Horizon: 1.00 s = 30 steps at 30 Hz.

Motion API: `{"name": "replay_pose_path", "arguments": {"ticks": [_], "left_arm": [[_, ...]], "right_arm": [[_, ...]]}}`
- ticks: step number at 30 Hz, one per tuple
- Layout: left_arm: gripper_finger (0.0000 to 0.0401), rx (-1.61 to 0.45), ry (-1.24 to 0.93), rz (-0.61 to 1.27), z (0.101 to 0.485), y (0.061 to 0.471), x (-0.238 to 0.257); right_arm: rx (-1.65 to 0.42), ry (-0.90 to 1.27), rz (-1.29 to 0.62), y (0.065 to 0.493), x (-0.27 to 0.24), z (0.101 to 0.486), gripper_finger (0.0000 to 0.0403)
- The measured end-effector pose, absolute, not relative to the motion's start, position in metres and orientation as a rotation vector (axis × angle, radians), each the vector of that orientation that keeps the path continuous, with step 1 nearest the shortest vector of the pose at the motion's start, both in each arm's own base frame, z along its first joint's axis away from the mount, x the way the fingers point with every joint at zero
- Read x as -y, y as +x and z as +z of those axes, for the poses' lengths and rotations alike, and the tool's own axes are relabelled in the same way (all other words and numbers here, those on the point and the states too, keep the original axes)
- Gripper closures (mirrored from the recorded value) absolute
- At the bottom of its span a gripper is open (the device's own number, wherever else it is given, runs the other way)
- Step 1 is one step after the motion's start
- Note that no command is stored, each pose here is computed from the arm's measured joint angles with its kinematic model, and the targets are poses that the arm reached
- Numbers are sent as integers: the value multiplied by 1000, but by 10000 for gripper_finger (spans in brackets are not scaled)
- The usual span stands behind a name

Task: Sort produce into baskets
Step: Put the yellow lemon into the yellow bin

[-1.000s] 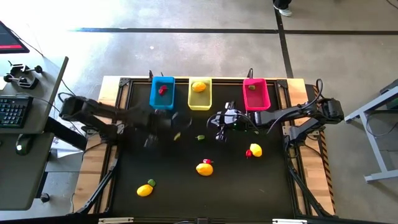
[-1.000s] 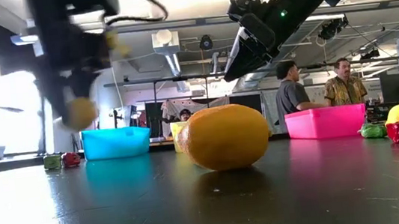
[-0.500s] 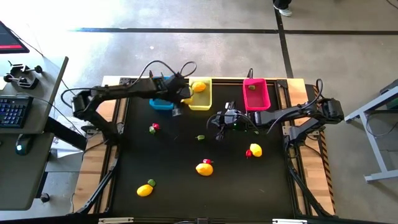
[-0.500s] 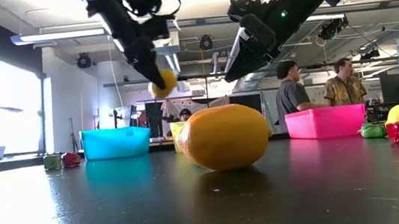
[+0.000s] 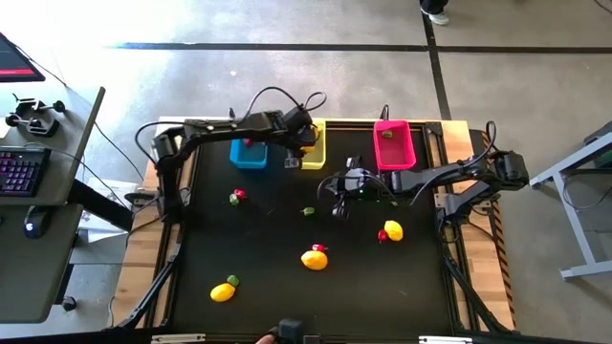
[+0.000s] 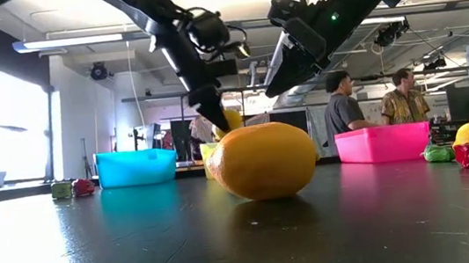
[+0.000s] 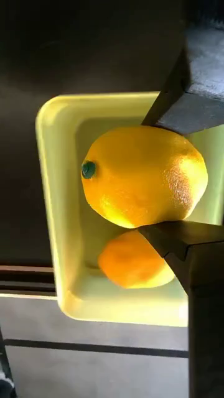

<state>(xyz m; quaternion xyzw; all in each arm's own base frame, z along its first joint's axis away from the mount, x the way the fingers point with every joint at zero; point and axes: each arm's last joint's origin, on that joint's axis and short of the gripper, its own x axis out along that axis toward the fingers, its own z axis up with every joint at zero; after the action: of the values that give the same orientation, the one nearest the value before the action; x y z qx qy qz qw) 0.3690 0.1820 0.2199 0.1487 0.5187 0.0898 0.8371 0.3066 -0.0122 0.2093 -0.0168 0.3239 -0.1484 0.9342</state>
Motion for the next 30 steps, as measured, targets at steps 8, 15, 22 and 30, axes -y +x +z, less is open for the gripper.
{"name": "replay_pose_path", "arguments": {"ticks": [8, 15, 22, 30], "left_arm": [[238, -1142, 286, 146, 194, 381, -187], [238, -1145, 276, 163, 187, 380, -195], [217, -1136, 258, 159, 188, 378, -199], [155, -1134, 256, 164, 187, 379, -199]], "right_arm": [[-667, -35, -303, 306, 12, 209, 403], [-667, -35, -303, 306, 12, 209, 403], [-667, -35, -303, 306, 12, 209, 403], [-667, -35, -303, 306, 12, 209, 403]]}}
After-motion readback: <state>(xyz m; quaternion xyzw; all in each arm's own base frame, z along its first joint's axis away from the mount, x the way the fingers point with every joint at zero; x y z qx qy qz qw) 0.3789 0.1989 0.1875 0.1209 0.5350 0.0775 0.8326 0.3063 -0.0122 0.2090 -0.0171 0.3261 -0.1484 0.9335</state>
